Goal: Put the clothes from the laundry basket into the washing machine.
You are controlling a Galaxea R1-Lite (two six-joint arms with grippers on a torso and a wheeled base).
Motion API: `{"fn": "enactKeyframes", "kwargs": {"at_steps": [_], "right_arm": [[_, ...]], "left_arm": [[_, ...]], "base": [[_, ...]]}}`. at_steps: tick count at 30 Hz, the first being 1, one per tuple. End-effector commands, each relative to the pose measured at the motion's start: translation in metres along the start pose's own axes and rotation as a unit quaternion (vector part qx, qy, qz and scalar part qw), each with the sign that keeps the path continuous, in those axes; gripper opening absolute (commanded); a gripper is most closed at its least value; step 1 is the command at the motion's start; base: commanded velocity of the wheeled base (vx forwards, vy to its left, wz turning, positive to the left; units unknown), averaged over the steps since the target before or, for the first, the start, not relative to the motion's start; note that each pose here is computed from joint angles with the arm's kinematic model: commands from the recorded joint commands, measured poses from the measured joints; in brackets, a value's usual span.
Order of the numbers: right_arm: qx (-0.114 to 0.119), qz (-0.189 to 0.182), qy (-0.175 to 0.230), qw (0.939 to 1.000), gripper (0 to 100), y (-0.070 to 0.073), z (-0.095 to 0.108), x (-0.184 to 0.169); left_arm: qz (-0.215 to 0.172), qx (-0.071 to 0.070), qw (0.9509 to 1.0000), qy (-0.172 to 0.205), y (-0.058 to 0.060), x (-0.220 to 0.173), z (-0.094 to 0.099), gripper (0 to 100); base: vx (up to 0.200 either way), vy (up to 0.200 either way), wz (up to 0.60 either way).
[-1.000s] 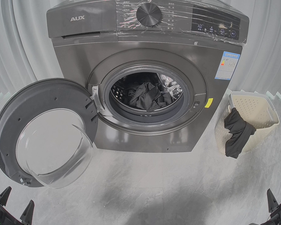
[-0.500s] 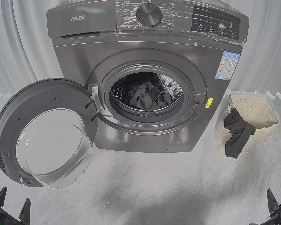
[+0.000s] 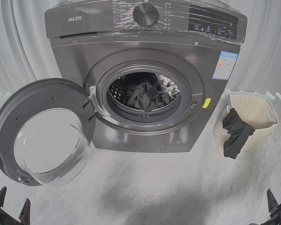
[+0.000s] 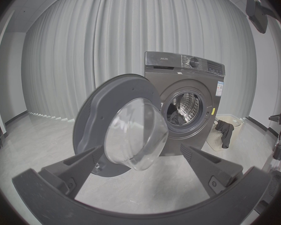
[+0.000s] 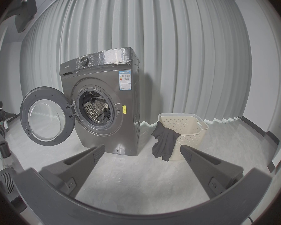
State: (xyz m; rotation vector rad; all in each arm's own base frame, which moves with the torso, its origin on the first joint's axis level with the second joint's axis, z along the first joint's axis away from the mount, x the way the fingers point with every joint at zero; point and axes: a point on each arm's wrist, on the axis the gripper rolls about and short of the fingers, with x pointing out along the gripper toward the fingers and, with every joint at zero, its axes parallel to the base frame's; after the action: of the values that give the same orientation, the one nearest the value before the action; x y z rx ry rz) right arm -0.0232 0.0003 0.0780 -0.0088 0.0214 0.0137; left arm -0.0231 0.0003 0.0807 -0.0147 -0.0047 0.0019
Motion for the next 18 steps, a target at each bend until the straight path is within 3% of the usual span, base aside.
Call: {"fn": "enactKeyframes", "kwargs": {"at_steps": [1,4,18], "right_arm": [[0.000,0.000,0.001,1.0000,100,0.0000,-0.0020,0.0001],[0.000,0.000,0.001,1.0000,100,0.0000,-0.0020,0.0001],[0.000,0.000,0.001,1.0000,100,0.0000,-0.0020,0.0001]], "left_arm": [[0.000,0.001,1.0000,0.002,0.0001,0.0003,-0.0052,100],[0.000,0.001,1.0000,0.002,0.0001,0.0003,-0.0052,100],[-0.001,-0.006,1.0000,0.002,0.0000,0.0003,-0.0050,100]], "base": [[0.000,-0.200,0.00],[0.000,-0.200,0.00],[0.000,0.000,0.00]]}}
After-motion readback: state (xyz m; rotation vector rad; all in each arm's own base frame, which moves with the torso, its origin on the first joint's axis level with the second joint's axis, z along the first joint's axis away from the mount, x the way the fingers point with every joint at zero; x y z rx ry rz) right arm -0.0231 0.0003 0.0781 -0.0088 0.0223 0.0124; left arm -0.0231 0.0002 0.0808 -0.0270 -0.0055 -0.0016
